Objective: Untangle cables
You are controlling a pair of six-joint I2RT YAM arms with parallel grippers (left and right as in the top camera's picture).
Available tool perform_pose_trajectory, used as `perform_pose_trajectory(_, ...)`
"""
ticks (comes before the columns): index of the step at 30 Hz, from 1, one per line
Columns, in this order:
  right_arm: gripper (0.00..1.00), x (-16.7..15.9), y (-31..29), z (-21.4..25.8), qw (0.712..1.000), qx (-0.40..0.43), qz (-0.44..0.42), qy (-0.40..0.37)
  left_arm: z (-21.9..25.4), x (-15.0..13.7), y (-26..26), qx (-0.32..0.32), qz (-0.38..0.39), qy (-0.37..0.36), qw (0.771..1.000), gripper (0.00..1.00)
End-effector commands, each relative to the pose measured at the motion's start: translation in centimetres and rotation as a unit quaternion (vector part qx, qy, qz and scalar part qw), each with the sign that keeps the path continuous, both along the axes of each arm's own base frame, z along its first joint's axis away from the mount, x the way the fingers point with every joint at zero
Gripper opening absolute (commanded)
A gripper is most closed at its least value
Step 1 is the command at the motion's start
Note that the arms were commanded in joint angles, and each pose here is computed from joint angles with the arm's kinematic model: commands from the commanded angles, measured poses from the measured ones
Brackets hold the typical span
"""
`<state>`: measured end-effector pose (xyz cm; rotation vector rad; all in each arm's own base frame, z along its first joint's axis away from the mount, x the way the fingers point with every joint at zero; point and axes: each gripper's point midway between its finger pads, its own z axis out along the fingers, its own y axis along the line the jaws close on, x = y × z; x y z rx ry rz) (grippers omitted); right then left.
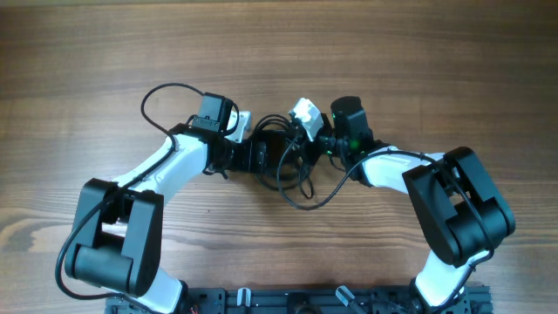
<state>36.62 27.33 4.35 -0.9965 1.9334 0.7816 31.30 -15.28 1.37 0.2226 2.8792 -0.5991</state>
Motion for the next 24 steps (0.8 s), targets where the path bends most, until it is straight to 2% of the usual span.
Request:
perform_pose_trajectory(1,0.04,0.2,0.5,0.7,0.999,0.04,-0.015,0.024,-1.2,-0.8,0.5,0.014,0.003,0.012,1.0,0.97)
perform_pose_trajectory(4,0.04,0.9,0.7,1.9,0.997,0.069,-0.032,0.028,-1.6,-0.4,1.8,0.049,0.027,0.008,0.998,0.96)
perform_pose_trajectory(11,0.04,3.3,-1.2,3.5,0.984,0.13,-0.1,0.069,-1.6,-0.3,1.9,0.053,0.029,0.006,0.998,0.96)
perform_pose_trajectory(17,0.04,3.6,-2.2,3.1,0.984,0.125,-0.106,0.074,-1.6,-0.3,1.8,0.049,0.03,0.007,0.998,0.96)
perform_pose_trajectory(19,0.04,3.1,-2.3,2.2,0.988,0.101,-0.096,0.068,-1.1,-0.3,0.5,0.012,0.028,0.012,0.999,0.97)
perform_pose_trajectory(22,0.04,2.5,-2.6,1.0,0.989,0.08,-0.093,0.087,-0.2,1.4,-0.6,-0.036,0.094,0.008,0.995,1.0)
perform_pose_trajectory(24,0.04,2.1,-2.4,1.0,0.989,0.083,-0.085,0.092,-0.1,2.9,0.0,-0.033,0.156,-0.003,0.987,1.0)
